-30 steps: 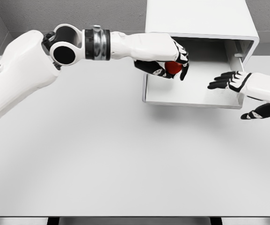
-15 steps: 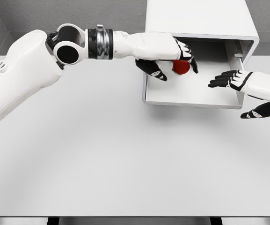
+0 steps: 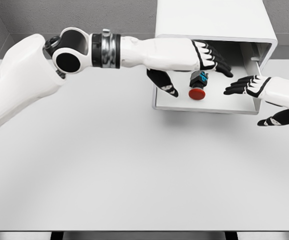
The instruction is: Slide open multi-storey tabletop storage cabinets and put open load switch and slide close multi-storey tabletop storage cabinets
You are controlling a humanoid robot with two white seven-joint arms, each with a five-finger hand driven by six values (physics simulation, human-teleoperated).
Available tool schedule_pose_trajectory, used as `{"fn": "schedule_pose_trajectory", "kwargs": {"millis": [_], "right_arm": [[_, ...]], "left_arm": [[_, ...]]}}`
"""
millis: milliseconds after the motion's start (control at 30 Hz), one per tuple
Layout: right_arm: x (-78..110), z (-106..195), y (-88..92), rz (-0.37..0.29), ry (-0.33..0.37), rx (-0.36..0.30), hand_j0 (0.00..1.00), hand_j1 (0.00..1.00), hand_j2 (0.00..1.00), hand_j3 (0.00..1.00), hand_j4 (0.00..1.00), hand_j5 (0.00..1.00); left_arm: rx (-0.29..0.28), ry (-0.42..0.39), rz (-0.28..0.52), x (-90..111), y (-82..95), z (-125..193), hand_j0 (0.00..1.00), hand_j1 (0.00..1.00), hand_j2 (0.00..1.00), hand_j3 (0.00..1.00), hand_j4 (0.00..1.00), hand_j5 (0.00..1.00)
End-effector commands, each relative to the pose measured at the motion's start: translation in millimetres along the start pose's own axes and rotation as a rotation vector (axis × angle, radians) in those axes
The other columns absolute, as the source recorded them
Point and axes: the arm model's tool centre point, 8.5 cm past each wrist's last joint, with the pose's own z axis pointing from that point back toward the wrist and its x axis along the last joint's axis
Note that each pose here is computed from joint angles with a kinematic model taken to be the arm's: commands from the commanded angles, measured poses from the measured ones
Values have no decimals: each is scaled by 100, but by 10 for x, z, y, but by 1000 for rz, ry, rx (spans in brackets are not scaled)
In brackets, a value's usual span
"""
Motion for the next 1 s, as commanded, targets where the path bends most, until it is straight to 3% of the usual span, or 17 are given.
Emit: {"fn": "schedule_pose_trajectory", "kwargs": {"millis": [0, 33, 167, 300, 367, 433, 533, 600, 767, 867, 967], "right_arm": [[-1, 7, -7, -5, 2, -3, 88, 88, 88, 88, 88, 88], [-1, 7, -7, -5, 2, -3, 83, 83, 83, 83, 83, 83], [10, -13, 8, -7, -5, -3, 83, 83, 83, 83, 83, 83], [27, -86, 96, -33, -24, -14, 83, 83, 83, 83, 83, 83], [30, -97, 124, -41, -27, -14, 83, 83, 83, 83, 83, 83], [33, -120, 129, -44, -32, -20, 83, 83, 83, 83, 83, 83], [47, -156, 135, -46, -43, -22, 83, 83, 83, 83, 83, 83], [52, -173, 141, -49, -47, -25, 83, 83, 83, 83, 83, 83], [67, -233, 164, -60, -62, -39, 83, 83, 83, 83, 83, 83], [75, -293, 184, -72, -75, -62, 83, 83, 83, 83, 83, 83], [76, -333, 188, -79, -83, -77, 83, 83, 83, 83, 83, 83]], "left_arm": [[17, -33, 0, 130, 62, 77, 100, 100, 100, 100, 100, 100], [18, -35, 1, 150, 65, 120, 100, 100, 100, 100, 100, 100], [35, -68, 1, 382, 154, 427, 100, 100, 100, 100, 100, 100], [42, -58, 33, 512, 134, 768, 100, 100, 100, 100, 100, 100], [58, -28, 48, 519, 126, 961, 100, 100, 100, 100, 100, 100], [126, 28, 67, 469, 91, 1215, 100, 100, 100, 100, 100, 100], [128, 87, 91, 422, -16, 1436, 100, 100, 100, 100, 100, 100], [182, 122, 121, 398, -115, 1589, 100, 100, 100, 100, 100, 100], [160, 180, 177, 363, -364, 1783, 100, 100, 100, 100, 100, 100], [132, 252, 247, 294, -669, 1977, 100, 100, 100, 100, 100, 100], [146, 304, 331, 277, -1003, 2127, 100, 100, 100, 100, 100, 100]]}}
